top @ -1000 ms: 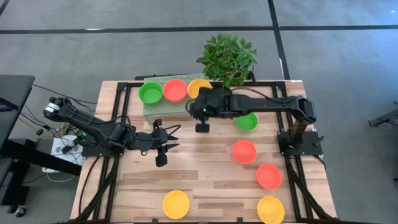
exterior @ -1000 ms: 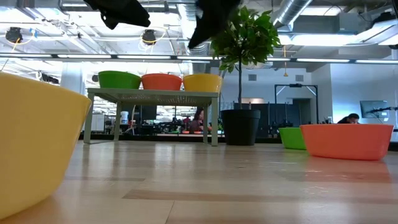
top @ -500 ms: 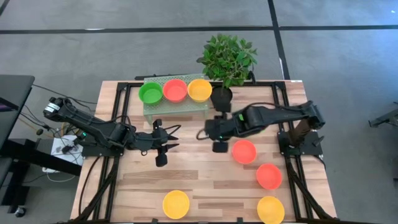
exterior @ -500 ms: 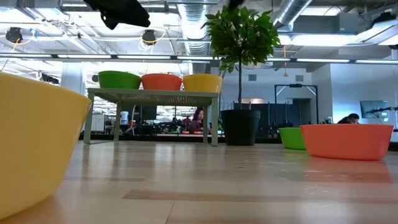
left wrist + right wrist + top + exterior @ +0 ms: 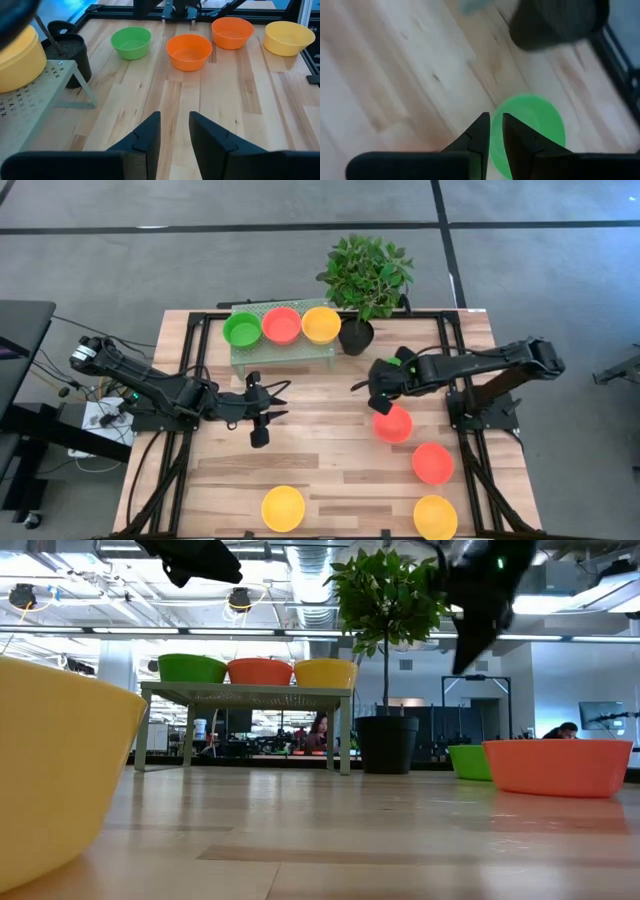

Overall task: Pick & Place Mini bowls
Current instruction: Stack the green bowl on the green bowls on the shelf

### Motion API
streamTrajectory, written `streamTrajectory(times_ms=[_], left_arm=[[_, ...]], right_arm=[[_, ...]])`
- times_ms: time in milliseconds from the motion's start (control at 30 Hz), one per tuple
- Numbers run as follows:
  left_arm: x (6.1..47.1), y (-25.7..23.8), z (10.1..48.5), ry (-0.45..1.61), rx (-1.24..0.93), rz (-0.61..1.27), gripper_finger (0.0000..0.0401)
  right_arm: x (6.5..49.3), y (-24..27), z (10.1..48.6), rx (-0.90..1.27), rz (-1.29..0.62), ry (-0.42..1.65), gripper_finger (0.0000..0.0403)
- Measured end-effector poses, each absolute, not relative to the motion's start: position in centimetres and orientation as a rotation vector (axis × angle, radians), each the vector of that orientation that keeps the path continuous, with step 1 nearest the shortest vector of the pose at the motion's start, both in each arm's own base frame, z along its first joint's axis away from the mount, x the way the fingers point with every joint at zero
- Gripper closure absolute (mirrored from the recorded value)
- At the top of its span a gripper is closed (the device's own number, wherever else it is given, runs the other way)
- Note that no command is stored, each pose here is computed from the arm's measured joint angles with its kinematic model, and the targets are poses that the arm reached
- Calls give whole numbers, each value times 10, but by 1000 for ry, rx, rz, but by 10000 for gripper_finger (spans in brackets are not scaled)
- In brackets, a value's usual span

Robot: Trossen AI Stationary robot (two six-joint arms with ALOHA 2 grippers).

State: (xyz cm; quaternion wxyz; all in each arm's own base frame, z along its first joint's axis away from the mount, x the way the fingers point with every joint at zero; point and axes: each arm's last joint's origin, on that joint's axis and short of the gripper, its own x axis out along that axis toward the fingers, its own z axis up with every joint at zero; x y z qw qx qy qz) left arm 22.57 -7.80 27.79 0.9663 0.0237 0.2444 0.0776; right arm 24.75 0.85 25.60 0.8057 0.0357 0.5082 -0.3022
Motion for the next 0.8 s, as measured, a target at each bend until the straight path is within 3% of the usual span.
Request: streamTrajectory(times_ms=[400,800], left_arm=[[226,-78,278,491,46,157,297],[226,-78,278,490,46,156,297]], right_arm=[[256,-26,198,278,-697,1287,306],[261,-43,181,391,-789,1323,287]])
